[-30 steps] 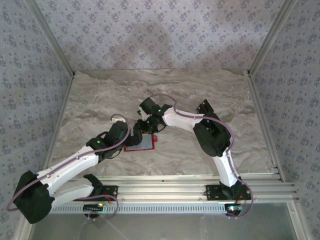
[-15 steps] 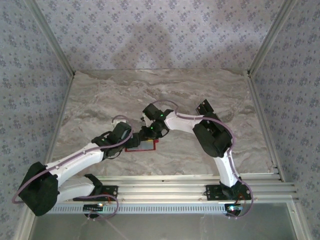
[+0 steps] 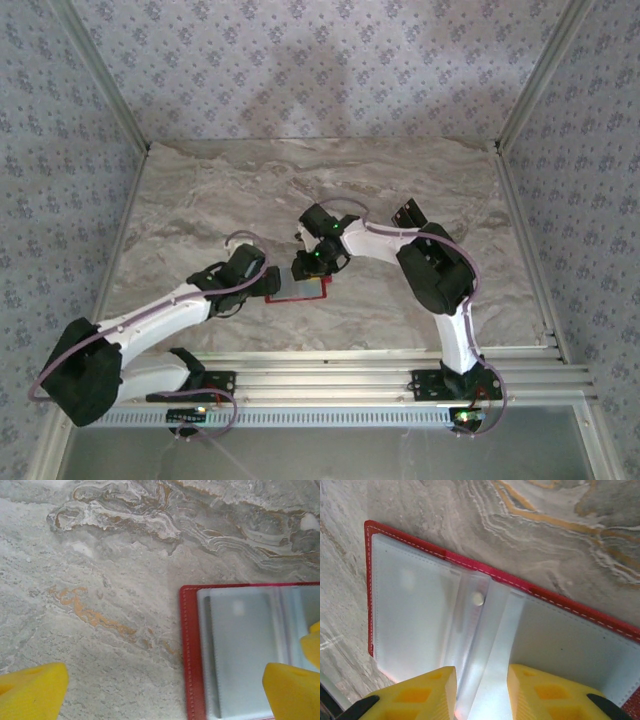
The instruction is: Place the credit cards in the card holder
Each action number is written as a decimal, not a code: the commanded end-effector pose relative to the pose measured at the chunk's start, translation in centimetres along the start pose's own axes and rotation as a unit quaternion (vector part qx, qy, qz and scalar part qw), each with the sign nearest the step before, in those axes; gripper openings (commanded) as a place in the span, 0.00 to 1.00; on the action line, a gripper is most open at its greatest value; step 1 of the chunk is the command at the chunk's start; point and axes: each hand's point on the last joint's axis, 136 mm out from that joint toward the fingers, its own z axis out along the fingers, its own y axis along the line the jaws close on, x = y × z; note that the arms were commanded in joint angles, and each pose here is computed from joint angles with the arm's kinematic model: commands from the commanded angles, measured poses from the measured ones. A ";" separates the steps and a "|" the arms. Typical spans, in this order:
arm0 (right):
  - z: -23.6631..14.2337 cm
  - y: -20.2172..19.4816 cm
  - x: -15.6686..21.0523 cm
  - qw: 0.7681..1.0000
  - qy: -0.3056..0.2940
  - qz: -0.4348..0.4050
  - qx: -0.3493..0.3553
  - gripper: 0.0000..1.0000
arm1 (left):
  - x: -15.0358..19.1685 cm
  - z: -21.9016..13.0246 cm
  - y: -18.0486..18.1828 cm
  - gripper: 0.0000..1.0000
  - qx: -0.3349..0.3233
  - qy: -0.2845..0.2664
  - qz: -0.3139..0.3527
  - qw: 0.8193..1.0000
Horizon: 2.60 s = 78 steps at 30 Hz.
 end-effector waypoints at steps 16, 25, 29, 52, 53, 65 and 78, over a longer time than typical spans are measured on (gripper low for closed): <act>-16.5 -7.5 1.1 0.976 -0.111 0.034 0.187 0.44 | 0.4 3.5 -1.8 1.00 -0.004 0.033 0.035 0.999; -19.5 -14.4 3.3 0.947 -0.105 0.080 0.292 0.44 | 1.6 3.8 0.0 1.00 -0.048 0.052 0.041 0.997; -19.5 -15.4 3.6 0.944 -0.101 0.090 0.301 0.44 | 1.9 3.9 0.6 1.00 -0.063 0.057 0.041 0.996; -18.9 -21.4 7.2 0.922 -0.053 0.135 0.359 0.44 | 1.4 3.9 0.2 1.00 -0.060 0.054 0.041 0.996; -18.8 -21.3 7.2 0.923 -0.053 0.135 0.358 0.44 | 1.4 3.9 0.2 1.00 -0.060 0.054 0.041 0.996; -19.2 -20.7 6.8 0.926 -0.065 0.132 0.347 0.37 | 1.4 4.0 0.1 1.00 -0.058 0.055 0.040 0.996; -19.4 -20.8 6.9 0.926 -0.066 0.128 0.349 0.16 | 1.5 4.1 0.0 1.00 -0.056 0.056 0.039 0.996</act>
